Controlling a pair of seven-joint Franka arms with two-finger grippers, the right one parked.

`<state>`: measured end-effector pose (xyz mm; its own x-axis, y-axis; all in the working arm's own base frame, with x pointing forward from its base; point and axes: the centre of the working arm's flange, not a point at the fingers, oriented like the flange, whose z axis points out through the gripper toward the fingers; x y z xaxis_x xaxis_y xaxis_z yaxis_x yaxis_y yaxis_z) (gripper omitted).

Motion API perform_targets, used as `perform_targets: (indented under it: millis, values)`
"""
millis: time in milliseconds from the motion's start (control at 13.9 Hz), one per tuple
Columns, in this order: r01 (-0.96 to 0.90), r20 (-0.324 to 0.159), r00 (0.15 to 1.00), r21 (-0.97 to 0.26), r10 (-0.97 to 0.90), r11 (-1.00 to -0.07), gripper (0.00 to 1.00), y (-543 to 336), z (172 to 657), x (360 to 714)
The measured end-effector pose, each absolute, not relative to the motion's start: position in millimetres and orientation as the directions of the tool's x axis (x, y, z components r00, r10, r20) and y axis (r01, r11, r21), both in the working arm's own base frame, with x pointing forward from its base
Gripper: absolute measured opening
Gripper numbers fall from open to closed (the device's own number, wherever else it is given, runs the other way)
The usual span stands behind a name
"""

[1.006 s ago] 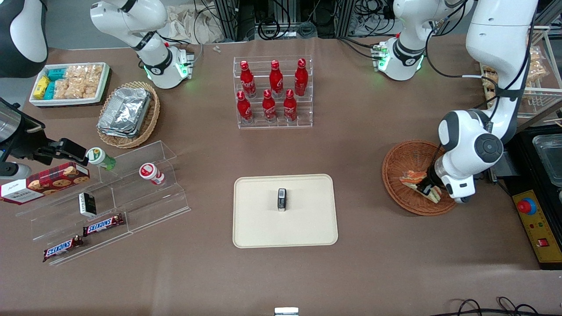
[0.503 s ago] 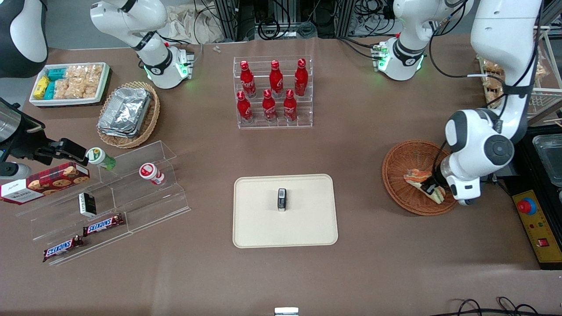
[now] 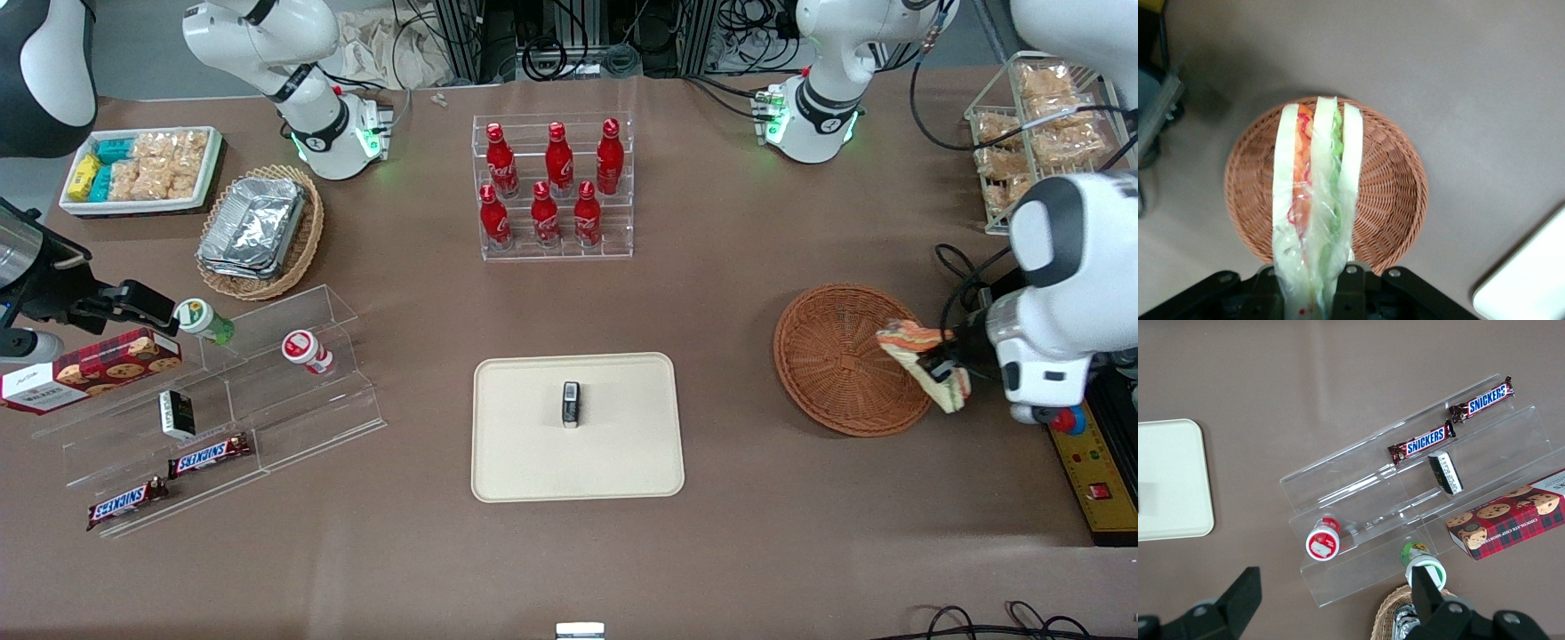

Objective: Place sandwich from basket to tray
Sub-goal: 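Carry the held sandwich over to the beige tray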

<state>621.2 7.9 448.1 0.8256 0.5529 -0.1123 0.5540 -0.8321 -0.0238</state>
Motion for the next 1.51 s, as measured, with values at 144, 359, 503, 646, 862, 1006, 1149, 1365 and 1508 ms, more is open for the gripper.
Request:
perform_targets:
  millis: [144,359,503,646,862,1006,1149,1365,1508]
  values:
    - [0.441,-0.096,0.893,-0.004,0.439,-0.898,0.17,13,491,624]
    - [0.31,-0.035,0.95,-0.013,0.311,-0.95,0.17,10,536,629]
    - [0.255,-0.023,0.967,-0.013,0.255,-0.967,0.17,0,541,631]
    - [0.218,-0.026,0.976,-0.012,0.218,-0.976,0.17,-17,539,631]
    - [0.148,-0.033,0.988,-0.003,0.148,-0.989,0.17,-59,536,630]
    - [0.106,-0.043,0.993,0.003,0.106,-0.994,0.17,-94,531,627]
    - [0.096,-0.06,0.994,0.005,0.096,-0.995,0.17,-131,522,623]
    - [0.057,-0.096,0.994,0.0,0.056,-0.998,0.17,-203,498,612]
    - [0.036,-0.111,0.993,-0.007,0.037,-0.999,0.17,-260,481,601]
